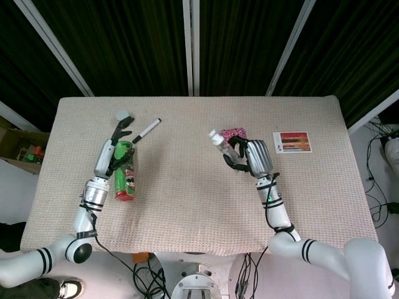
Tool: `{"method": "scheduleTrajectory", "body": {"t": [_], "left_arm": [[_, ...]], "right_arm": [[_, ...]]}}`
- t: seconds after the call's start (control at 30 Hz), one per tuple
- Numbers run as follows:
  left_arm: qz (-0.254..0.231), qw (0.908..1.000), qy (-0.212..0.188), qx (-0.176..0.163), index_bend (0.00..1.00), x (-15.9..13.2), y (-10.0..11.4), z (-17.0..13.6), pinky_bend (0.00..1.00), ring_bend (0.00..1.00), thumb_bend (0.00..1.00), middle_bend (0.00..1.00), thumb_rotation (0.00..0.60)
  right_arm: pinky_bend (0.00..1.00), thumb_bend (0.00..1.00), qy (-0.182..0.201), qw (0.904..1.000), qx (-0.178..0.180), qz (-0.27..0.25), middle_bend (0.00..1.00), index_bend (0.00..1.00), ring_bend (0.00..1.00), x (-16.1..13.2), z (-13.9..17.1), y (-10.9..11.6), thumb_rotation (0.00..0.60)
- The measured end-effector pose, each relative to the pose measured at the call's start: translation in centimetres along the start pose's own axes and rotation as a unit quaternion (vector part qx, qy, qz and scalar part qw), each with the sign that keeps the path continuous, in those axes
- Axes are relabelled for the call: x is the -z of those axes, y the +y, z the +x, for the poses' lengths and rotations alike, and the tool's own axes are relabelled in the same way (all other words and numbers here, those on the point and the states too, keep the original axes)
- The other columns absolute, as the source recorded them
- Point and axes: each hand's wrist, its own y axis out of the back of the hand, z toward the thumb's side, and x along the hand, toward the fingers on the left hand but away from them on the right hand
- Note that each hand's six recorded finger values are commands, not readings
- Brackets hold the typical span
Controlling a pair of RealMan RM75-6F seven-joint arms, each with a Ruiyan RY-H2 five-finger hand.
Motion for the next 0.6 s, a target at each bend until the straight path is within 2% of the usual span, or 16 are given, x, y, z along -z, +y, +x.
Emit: {"method": "scheduleTrajectory", "body": {"t": [0.13, 0.3, 0.47, 0.6], "left_arm": [[-0.020, 0.9996, 0.012, 0.018, 0.07, -0.3, -0.8, 0.5, 0.19, 0.07, 0.10, 0.09, 0.132], [-0.072, 0.9958, 0.027, 0.049, 0.07, -1.3, -1.9, 2.3, 0.19, 0.07, 0.10, 0.10, 0.135], [-0.125, 0.9876, 0.029, 0.090, 0.07, -3.5, -3.6, 4.7, 0.19, 0.07, 0.10, 0.10, 0.106], [-0.123, 0.9857, 0.006, 0.115, 0.07, -6.1, -4.8, 6.3, 0.19, 0.07, 0.10, 0.10, 0.087]], "right_arm": [[0.82, 0.59, 0.045, 0.9981, 0.011, -0.040, 0.81, 0.96, 0.74, -1.1, 0.0, -1.5, 0.600], [0.82, 0.59, 0.101, 0.9938, -0.002, -0.046, 0.81, 0.96, 0.74, -3.7, -0.4, -3.0, 0.600], [0.82, 0.59, 0.117, 0.9920, -0.024, -0.039, 0.82, 0.96, 0.74, -4.5, -0.3, -3.8, 0.600], [0.82, 0.59, 0.124, 0.9913, -0.040, -0.020, 0.82, 0.96, 0.74, -4.6, -0.2, -4.1, 0.600]]}}
